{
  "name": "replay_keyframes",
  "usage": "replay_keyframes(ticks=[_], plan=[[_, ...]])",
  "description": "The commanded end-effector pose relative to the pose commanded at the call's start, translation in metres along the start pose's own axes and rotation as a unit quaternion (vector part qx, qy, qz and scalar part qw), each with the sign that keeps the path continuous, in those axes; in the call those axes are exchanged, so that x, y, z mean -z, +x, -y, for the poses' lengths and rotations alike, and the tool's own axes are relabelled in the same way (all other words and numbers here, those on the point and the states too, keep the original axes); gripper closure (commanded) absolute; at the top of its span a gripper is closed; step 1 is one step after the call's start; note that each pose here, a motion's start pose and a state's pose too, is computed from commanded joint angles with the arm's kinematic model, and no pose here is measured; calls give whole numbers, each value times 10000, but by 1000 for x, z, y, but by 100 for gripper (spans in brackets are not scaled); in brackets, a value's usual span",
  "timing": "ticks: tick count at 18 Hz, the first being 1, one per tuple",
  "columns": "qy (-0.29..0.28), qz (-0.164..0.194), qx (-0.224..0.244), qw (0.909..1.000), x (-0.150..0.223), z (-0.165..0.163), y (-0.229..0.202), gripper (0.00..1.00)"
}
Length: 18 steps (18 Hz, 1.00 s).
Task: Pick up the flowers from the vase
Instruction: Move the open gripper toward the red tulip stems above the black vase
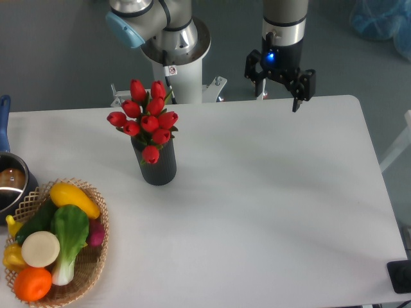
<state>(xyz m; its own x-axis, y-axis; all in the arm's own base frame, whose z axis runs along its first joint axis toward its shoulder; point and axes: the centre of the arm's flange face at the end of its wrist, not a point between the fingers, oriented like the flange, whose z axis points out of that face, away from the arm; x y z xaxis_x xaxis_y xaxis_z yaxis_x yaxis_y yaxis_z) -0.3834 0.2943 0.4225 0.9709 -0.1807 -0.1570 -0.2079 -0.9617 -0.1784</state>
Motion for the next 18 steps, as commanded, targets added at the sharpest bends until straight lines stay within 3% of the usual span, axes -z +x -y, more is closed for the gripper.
replay_keyframes(ticks=[5, 7, 14, 18], plan=[[594, 349, -107, 9976, -23, 2, 38, 0], [1082, 293, -121, 9936, -26, 8, 49, 0], [2645, -128, -147, 9642, -29, 31, 95, 0], [3105, -394, -129, 9497, -44, 34, 114, 0]])
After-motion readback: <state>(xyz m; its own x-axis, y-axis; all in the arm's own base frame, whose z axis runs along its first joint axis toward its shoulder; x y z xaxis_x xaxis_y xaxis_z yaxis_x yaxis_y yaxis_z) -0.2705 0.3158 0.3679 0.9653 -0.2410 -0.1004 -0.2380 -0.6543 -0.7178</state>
